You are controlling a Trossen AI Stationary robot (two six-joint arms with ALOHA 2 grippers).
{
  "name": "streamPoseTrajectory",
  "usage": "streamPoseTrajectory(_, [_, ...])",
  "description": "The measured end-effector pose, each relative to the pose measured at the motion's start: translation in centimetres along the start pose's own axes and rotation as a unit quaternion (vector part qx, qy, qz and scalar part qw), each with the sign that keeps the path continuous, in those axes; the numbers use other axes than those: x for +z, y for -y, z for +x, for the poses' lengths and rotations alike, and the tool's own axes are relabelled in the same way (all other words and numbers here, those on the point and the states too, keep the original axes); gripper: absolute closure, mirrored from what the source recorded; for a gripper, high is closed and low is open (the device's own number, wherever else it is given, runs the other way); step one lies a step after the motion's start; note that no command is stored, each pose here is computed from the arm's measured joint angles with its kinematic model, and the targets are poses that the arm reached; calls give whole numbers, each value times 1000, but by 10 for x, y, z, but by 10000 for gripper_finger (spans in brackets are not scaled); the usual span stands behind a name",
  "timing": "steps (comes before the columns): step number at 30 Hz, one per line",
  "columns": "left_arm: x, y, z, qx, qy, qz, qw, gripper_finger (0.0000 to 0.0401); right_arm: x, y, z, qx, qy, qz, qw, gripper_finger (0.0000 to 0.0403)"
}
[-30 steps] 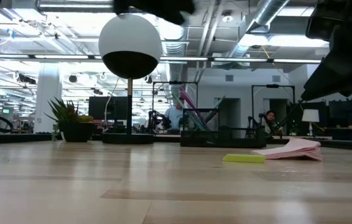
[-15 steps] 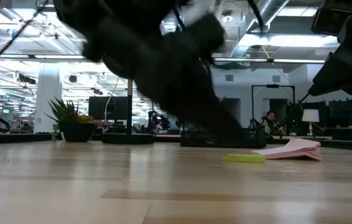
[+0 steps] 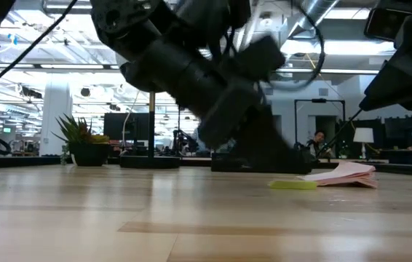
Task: Pick and place office supplies into organizer
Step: Put the green eraser into the black desk organizer
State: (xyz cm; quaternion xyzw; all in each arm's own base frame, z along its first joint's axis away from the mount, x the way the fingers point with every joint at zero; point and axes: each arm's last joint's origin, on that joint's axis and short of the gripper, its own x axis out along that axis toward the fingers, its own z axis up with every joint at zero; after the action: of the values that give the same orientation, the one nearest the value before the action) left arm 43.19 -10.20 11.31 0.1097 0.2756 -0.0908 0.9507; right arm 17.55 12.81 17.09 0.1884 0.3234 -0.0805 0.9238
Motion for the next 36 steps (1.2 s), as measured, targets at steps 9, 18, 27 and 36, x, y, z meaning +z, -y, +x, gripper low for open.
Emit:
streamPoseTrajectory(9, [-14, -29, 4, -4, -30, -76, 997, 272, 0, 0, 0, 0, 0, 1, 1000, 281])
streamPoseTrajectory(18, [-39, -22, 26, -16, -39, -115, 992, 272, 0, 0, 0, 1, 0, 1, 1000, 280])
streamPoseTrajectory(27, [-41, -14, 26, 14, -52, -114, 992, 279, 0, 0, 0, 1, 0, 2, 1000, 280])
streamPoseTrajectory(36, [-41, -13, 25, 27, -59, -160, 985, 357, 0, 0, 0, 1, 0, 2, 1000, 281])
